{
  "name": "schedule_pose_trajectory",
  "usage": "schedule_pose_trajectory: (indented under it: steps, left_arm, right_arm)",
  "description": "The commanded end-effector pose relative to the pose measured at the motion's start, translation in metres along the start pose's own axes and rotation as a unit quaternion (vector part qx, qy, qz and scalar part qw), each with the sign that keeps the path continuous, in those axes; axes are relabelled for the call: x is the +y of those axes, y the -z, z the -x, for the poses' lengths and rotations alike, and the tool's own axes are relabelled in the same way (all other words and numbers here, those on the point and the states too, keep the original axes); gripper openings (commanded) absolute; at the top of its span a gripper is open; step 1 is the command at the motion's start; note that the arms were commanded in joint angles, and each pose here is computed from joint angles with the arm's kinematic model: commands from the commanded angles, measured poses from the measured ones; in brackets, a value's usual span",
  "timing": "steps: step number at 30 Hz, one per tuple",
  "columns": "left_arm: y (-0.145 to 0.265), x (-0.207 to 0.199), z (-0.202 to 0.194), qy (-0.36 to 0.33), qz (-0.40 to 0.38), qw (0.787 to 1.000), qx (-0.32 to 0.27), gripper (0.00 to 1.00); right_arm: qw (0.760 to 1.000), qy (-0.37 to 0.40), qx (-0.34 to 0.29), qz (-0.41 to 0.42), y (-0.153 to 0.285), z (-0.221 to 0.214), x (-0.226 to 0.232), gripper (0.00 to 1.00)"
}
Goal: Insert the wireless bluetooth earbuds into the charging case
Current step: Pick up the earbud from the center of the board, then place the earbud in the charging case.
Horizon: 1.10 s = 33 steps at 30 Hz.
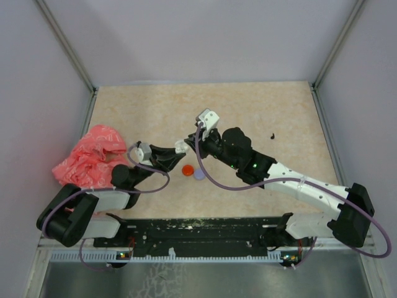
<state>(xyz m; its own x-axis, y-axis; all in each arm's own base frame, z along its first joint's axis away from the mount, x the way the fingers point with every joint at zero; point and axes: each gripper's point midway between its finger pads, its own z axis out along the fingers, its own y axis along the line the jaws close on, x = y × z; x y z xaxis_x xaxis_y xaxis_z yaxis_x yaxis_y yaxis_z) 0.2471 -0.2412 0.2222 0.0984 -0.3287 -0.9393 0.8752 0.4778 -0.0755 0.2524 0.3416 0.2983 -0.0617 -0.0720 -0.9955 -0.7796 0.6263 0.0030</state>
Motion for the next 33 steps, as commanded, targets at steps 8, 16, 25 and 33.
schedule_pose_trajectory:
  steps: [8, 16, 25, 33]
  left_arm:
    - [-0.009, -0.032, 0.069, -0.042, -0.084, 0.989, -0.116, 0.00]
    - [-0.009, -0.034, 0.074, -0.040, -0.086, 0.988, -0.123, 0.00]
    - [-0.008, -0.034, 0.081, -0.030, -0.082, 0.987, -0.132, 0.00]
    - [-0.007, -0.032, 0.084, -0.019, -0.073, 0.988, -0.138, 0.00]
  right_arm:
    - [0.997, 0.007, -0.070, 0.020, -0.003, 0.021, 0.016, 0.09]
    - [0.997, 0.007, -0.068, 0.024, -0.007, 0.012, 0.020, 0.09]
    - [0.998, 0.004, -0.059, 0.025, -0.009, 0.000, 0.024, 0.09]
    - [0.998, 0.002, -0.059, 0.027, -0.007, -0.005, 0.027, 0.09]
